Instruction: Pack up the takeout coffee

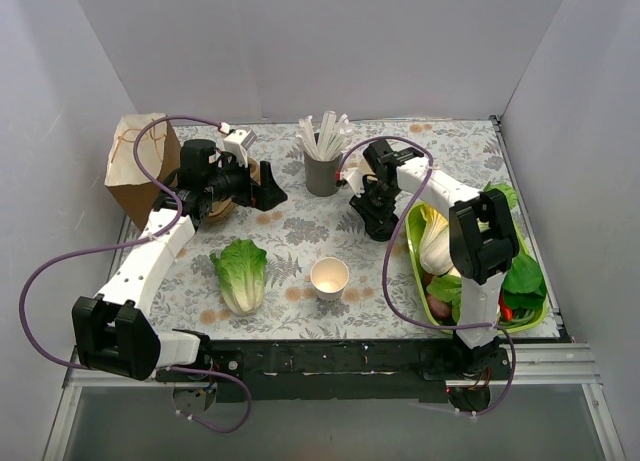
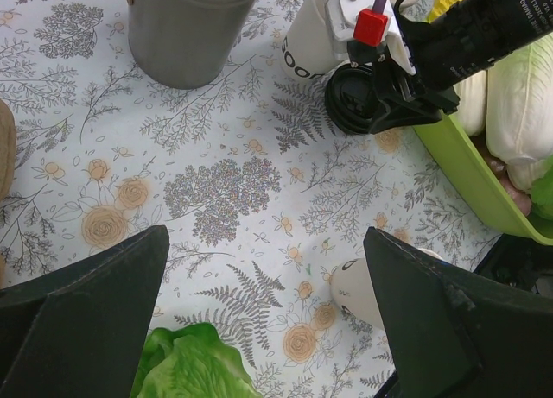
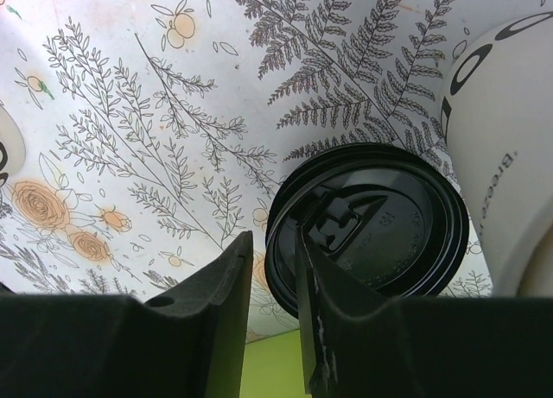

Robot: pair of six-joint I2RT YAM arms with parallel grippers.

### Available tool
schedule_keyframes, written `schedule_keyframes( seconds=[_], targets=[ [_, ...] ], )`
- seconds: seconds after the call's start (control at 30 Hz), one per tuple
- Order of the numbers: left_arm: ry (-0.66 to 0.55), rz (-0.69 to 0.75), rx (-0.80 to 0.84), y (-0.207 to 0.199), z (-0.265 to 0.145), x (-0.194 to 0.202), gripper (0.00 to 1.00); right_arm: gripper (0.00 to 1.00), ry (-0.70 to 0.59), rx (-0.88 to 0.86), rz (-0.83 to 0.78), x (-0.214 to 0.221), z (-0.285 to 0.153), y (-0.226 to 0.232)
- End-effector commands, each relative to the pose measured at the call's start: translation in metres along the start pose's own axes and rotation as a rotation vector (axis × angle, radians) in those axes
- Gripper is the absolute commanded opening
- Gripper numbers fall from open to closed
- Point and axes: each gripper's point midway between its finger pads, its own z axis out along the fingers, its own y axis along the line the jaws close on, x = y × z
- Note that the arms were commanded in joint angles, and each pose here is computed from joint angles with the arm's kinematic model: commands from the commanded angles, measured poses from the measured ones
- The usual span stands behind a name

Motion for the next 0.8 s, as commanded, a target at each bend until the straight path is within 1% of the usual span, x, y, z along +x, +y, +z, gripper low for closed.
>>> schedule_keyframes(
  seconds=[0.0,0.17,0.2,0.27,0.3,0.43,0.47,0.77],
  targets=[
    [-0.012,0.016,-0.009,0.001,-0.003,-0.001,0.98,0.31,-0.023,0.014,-0.007,-0.011,-0.004,-0.005],
    [-0.012,0.017,-0.007,0.001,-0.004,-0.001,0.98,0.24,-0.019,0.016,-0.004,-0.01,-0.003,-0.006],
    [-0.012,0.017,-0.007,0.001,-0.004,-0.001,0.98,0.19,-0.02,0.017,-0.006,-0.011,-0.004,-0.007],
    [-0.016,0.019,-0.008,0.001,-0.005,-0.003,0.98,0.15,-0.018,0.017,-0.006,-0.01,-0.005,-0.006],
    [-0.016,0.02,-0.008,0.001,-0.005,-0.003,0.98,0.1,-0.021,0.02,-0.009,-0.011,-0.007,-0.006],
    [-0.02,0.024,-0.01,0.0,-0.006,-0.003,0.98,0.03,-0.039,0.025,-0.012,-0.015,-0.02,-0.003],
    [-0.018,0.024,-0.008,0.0,-0.006,-0.003,0.98,0.01,-0.043,0.02,-0.014,-0.016,-0.023,-0.001],
    [-0.014,0.051,0.045,-0.008,-0.005,-0.004,0.98,0.01,-0.092,0.028,-0.036,-0.016,-0.054,0.015]
  ],
)
